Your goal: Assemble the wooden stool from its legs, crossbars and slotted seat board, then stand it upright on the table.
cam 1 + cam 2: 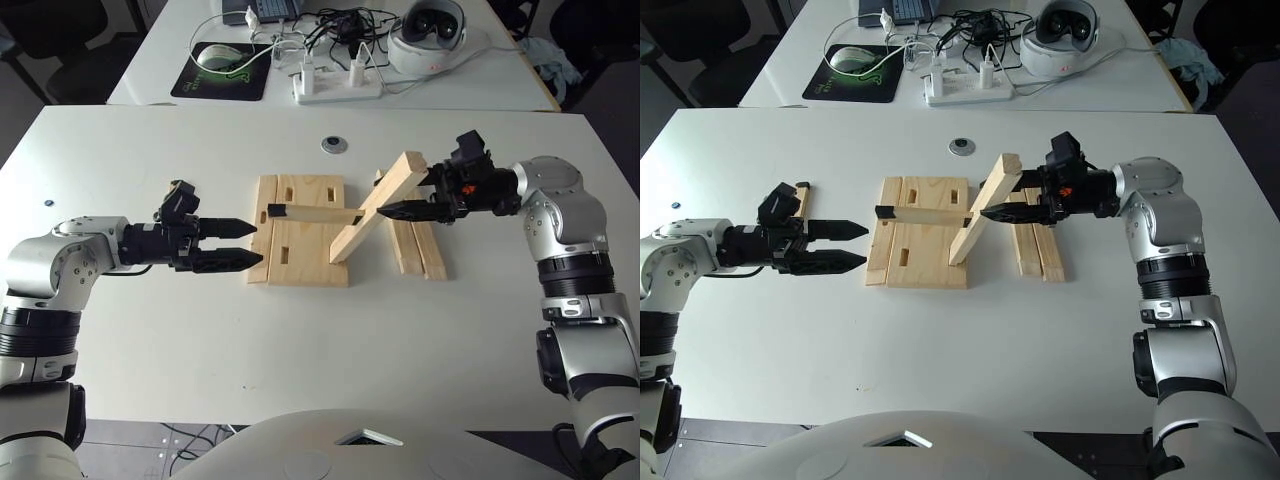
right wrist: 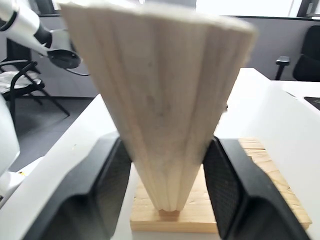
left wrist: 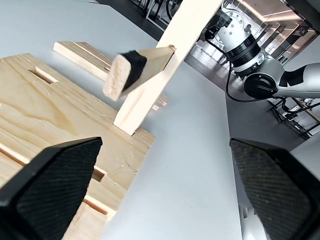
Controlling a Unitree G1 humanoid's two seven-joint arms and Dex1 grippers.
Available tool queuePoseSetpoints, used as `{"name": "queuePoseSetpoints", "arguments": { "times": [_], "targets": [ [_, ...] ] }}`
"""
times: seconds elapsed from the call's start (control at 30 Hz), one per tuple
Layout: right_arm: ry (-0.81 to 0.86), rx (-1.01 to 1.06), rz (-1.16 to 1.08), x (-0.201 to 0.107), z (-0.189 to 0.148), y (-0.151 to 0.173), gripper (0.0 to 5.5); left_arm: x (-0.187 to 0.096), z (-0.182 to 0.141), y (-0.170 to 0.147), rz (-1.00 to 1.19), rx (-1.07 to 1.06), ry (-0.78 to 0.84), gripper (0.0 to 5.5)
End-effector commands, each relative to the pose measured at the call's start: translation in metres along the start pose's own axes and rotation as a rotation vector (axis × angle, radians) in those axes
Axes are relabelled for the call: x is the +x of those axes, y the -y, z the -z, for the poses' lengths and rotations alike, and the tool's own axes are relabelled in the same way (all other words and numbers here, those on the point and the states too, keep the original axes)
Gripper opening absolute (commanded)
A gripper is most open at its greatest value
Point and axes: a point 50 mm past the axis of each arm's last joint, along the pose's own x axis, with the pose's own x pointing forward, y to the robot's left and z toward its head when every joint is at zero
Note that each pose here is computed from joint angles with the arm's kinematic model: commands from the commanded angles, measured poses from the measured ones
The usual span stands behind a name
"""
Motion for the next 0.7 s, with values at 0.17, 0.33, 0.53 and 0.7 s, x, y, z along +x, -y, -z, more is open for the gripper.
{"name": "queuePoseSetpoints", "arguments": {
  "times": [0.17,0.33,0.53,0.7],
  "targets": [
    [-0.24,0.041,0.177,0.005,0.027,0.001,2.06,-0.001,0.001,0.003,-0.039,0.025,0.017,4.73],
    [-0.283,0.026,0.251,0.014,0.037,-0.018,2.06,-0.005,0.006,0.007,-0.069,0.015,0.032,4.73],
    [-0.322,0.075,0.257,0.019,0.044,-0.03,2.06,-0.007,0.009,0.009,-0.089,0.002,0.053,4.73],
    [-0.384,0.096,0.264,0.013,0.026,-0.015,2.05,-0.004,0.012,0.011,-0.106,-0.001,0.085,4.73]
  ]
}}
